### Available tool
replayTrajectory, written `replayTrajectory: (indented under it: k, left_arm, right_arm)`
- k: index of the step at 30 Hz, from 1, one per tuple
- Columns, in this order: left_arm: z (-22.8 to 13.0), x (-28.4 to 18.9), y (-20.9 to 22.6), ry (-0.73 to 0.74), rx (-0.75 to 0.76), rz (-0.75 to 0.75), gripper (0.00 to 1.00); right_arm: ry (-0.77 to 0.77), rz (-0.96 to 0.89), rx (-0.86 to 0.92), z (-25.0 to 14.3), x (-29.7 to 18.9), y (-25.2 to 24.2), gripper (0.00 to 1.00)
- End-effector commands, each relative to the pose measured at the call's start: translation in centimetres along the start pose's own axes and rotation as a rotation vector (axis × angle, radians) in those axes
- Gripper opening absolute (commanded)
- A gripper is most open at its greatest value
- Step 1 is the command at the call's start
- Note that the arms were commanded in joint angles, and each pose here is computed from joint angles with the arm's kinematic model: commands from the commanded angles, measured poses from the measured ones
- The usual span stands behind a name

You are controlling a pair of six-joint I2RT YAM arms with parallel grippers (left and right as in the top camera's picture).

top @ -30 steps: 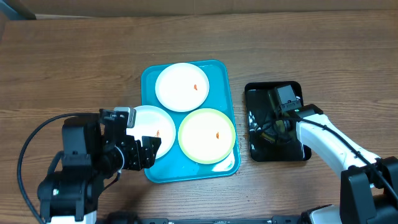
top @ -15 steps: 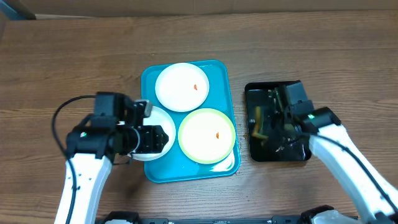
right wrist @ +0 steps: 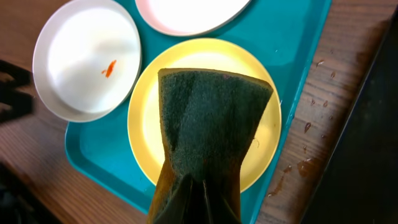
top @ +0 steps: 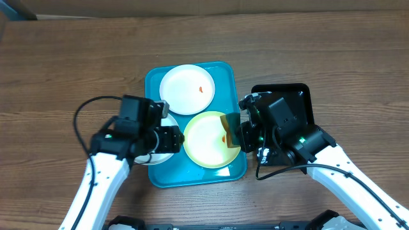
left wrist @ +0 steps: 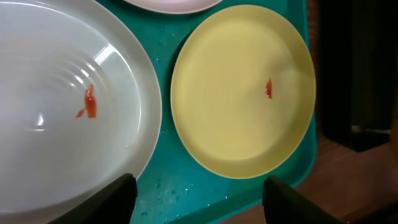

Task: Clean dirty plates on tray and stack at the side
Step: 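Grip the yellow plate rim with the left gripper, bring sponge over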

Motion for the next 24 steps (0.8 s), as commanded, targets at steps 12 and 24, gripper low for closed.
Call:
replayTrajectory:
  k: [12, 24]
  left_arm:
    - [0.1, 9.2, 1.1, 0.107, -0.039, 0.015, 0.46]
    - [0.2, 10.7, 1.2, 0.121, -0.036, 0.003, 0.33]
  right_arm:
    - [-0.037, 0.0, 0.018, 1.0, -0.4, 0.5, 0.04]
    - [-0.034, 0.004, 0.011, 0.9, -0.4, 0.7, 0.04]
Point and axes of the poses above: each gripper's point midway between its finger pads, its own x axis out along the fingers, its own y axis along the line the jaws close on, z = x × y, the point moved 6 cm from there along -x, back along the fingers, and after that the axes turned 8 degrees about x, right-handed, at the moved point
